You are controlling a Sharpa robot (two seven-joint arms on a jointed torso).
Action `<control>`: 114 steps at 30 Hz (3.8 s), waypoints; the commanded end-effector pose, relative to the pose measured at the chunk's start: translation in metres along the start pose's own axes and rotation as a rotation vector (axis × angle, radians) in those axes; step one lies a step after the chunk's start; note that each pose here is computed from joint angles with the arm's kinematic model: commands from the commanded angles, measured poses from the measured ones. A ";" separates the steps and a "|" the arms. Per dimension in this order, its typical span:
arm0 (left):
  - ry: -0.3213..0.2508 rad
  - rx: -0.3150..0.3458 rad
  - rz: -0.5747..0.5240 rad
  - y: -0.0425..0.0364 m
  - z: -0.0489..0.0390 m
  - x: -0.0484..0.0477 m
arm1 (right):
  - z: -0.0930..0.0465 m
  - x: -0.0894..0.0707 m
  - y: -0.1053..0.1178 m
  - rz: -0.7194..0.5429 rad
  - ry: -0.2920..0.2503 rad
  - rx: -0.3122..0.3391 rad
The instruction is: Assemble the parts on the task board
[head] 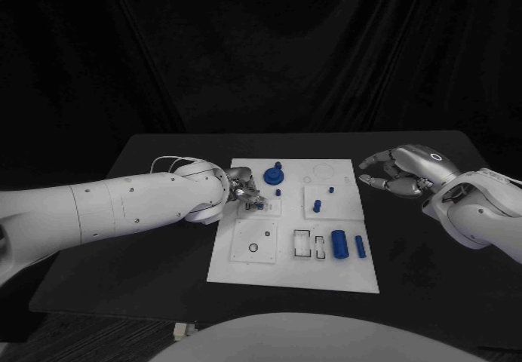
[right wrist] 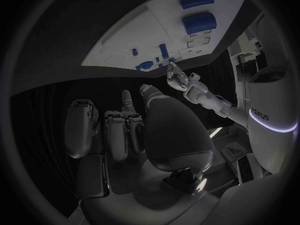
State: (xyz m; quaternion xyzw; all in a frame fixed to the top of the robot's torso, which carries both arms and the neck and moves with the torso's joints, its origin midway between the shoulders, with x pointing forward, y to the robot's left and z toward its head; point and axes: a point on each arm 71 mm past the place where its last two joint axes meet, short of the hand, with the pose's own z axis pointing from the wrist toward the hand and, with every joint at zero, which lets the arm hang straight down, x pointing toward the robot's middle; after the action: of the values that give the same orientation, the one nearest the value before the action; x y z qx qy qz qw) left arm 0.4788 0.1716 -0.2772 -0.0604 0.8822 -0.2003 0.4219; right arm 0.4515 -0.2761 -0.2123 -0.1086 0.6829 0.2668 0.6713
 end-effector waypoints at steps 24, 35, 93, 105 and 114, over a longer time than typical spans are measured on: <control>0.027 0.002 -0.002 0.0024 0.0017 0.0068 | 0.000 0.002 -0.001 0.001 0.020 0.022; 0.041 -0.003 0.001 0.0032 0.0020 0.0093 | 0.000 0.003 -0.001 0.002 0.027 0.025; 0.097 -0.040 0.024 0.0068 0.0050 0.0138 | 0.001 0.007 0.000 0.005 0.042 0.028; 0.100 -0.045 0.025 0.0082 0.0052 0.0136 | 0.000 0.008 -0.001 0.005 0.044 0.029; 0.102 -0.049 0.026 0.0090 0.0057 0.0135 | 0.000 0.009 0.000 0.006 0.045 0.028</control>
State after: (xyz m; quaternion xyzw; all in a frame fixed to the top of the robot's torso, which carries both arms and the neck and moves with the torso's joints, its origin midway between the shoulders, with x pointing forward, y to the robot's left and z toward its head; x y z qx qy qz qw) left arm 0.4822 0.1739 -0.2820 -0.0555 0.8933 -0.1899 0.4036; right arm 0.4513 -0.2736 -0.2193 -0.1074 0.6984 0.2626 0.6571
